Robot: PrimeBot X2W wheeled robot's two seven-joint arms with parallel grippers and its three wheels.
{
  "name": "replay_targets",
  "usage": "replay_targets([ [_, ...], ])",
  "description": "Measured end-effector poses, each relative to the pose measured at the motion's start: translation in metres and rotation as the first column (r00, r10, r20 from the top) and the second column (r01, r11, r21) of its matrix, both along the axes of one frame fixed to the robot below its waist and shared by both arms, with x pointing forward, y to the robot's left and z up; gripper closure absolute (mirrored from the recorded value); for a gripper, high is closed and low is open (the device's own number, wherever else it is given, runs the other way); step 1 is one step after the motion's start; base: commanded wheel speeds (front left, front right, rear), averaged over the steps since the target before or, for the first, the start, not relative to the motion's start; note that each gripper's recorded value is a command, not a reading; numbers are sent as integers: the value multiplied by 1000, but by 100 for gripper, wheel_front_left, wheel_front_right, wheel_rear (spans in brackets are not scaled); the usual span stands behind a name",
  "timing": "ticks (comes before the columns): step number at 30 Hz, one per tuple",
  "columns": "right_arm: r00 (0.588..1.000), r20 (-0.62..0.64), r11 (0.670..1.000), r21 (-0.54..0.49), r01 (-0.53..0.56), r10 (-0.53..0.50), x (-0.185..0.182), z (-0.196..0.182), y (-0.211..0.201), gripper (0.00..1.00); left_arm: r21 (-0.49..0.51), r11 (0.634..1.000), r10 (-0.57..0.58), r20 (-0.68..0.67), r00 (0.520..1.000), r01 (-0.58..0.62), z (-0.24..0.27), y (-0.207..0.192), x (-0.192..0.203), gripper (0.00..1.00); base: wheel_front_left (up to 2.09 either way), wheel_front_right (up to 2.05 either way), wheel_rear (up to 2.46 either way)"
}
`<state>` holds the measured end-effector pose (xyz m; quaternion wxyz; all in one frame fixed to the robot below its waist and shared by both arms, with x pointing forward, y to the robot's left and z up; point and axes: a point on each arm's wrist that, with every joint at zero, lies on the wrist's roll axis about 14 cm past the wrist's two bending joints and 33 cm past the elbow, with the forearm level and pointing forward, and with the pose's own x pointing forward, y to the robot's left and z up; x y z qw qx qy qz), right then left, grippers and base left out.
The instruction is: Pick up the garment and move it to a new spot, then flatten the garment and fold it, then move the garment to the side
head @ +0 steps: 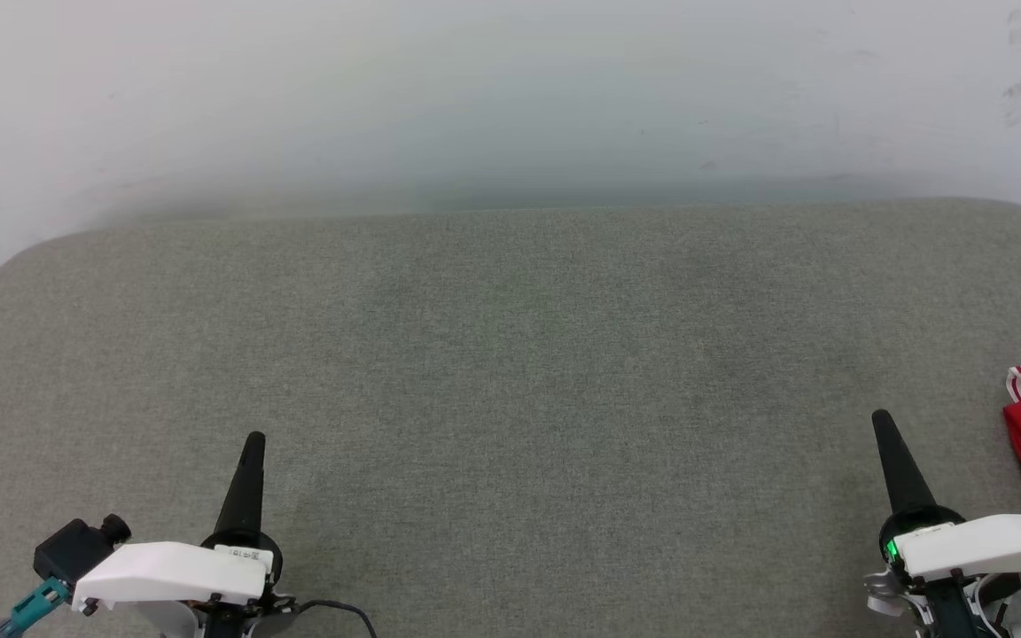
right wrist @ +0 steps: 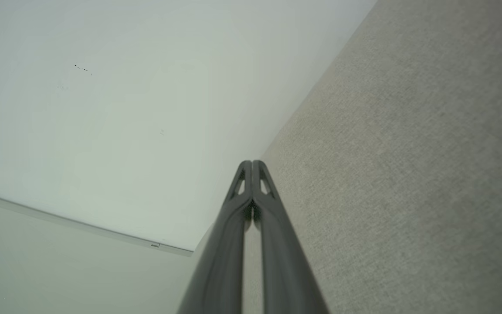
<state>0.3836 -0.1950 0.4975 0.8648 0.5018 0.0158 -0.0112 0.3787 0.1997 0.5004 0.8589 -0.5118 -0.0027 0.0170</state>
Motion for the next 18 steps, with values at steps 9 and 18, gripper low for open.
replay_targets([
  [9,1000,4,995,103,2,-2,2,2,-1,100,-96,995,-2,-10,1000,2,-2,1,1,100,0,0,0],
  [18,1000,6,984,177,5,-6,2,2,-2,100,-168,986,-6,-6,1000,5,-1,1,3,100,0,0,0],
])
